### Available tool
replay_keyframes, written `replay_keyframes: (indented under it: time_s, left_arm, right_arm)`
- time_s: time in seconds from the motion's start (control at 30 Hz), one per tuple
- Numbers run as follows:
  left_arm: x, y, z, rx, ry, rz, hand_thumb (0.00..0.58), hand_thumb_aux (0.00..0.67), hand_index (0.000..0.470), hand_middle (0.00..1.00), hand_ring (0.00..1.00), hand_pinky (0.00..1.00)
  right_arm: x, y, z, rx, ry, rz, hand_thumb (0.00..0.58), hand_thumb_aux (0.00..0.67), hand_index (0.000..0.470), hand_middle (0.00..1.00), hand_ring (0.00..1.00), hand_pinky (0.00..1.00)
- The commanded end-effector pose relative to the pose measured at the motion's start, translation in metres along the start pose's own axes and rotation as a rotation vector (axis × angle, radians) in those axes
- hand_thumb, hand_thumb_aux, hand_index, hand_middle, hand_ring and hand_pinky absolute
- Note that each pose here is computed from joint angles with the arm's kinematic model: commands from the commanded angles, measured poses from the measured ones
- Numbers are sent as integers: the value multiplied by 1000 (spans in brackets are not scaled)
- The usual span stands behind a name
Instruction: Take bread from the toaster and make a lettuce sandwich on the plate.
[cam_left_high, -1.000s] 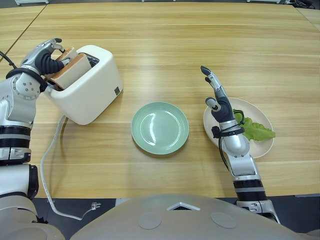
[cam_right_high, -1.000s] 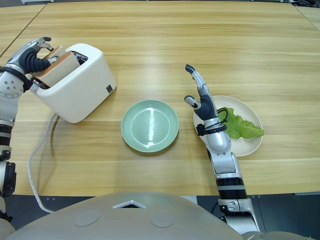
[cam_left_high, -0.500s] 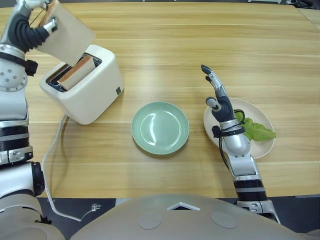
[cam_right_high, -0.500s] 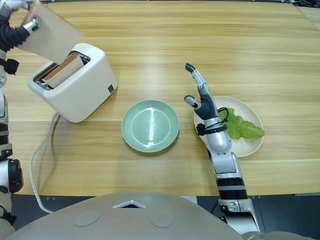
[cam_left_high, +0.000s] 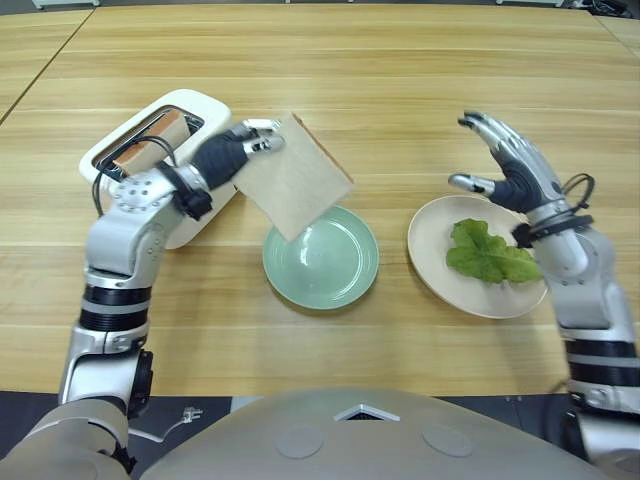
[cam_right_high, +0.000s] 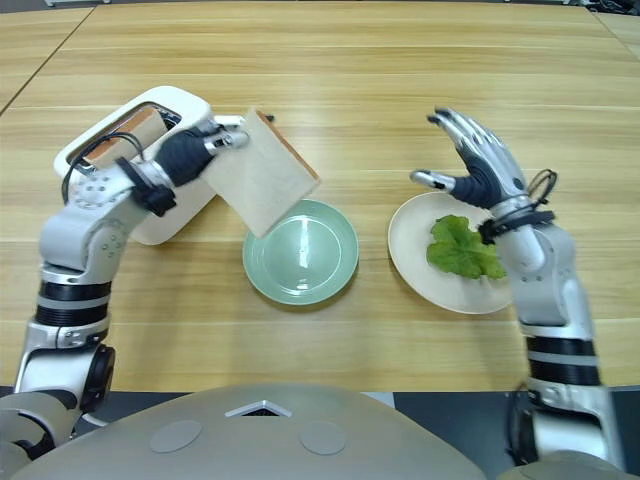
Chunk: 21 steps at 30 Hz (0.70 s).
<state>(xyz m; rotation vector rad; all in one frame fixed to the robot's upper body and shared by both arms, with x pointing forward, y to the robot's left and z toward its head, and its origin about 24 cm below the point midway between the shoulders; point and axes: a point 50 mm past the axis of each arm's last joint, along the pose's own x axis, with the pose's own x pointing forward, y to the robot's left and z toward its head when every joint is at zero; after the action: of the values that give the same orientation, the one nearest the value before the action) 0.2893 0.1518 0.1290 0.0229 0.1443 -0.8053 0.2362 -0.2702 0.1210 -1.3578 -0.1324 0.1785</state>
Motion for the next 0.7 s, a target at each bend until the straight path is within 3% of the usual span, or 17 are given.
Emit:
replay_keyframes:
  time_s: [0.03, 0.3, 0.43, 0.47, 0.5, 0.53, 0.57, 0.67, 0.7]
  left_arm:
    - [19, -17, -26, -10, 130, -121, 580, 670, 470, 0, 0, 0]
    - [37, -28, -54, 100, 259, -189, 580, 670, 470, 0, 0, 0]
    - [39, -36, -65, 192, 303, -221, 580, 670, 470, 0, 0, 0]
    - [39, -38, -68, 219, 311, -227, 530, 473, 332, 0, 0, 0]
    - [38, -39, -69, 253, 318, -230, 458, 363, 254, 0, 0, 0]
    - [38, -39, -70, 275, 321, -226, 36, 21, 15, 0, 0, 0]
    - [37, -39, -70, 291, 323, -223, 0, 0, 0, 0, 0, 0]
    - [36, -38, -65, 324, 302, -213, 0, 0, 0, 0, 0, 0]
    - [35, -37, -61, 331, 288, -204, 0, 0, 0, 0, 0, 0]
  right_arm:
    - [-25, 5, -31, -191, 162, 189, 0, 0, 0, 0, 0, 0]
    - [-35, 29, -53, -327, 265, 397, 0, 0, 0, 0, 0, 0]
    - [-19, 31, -56, -403, 232, 321, 0, 0, 0, 0, 0, 0]
    - [-13, 35, -55, -417, 211, 307, 0, 0, 0, 0, 0, 0]
    - [-9, 39, -54, -425, 188, 296, 0, 0, 0, 0, 0, 0]
    - [-6, 42, -53, -432, 172, 291, 0, 0, 0, 0, 0, 0]
    - [-3, 45, -52, -434, 160, 287, 0, 0, 0, 0, 0, 0]
    - [0, 53, -52, -426, 132, 300, 0, 0, 0, 0, 0, 0]
    - [1, 55, -51, -425, 124, 305, 291, 197, 138, 0, 0, 0]
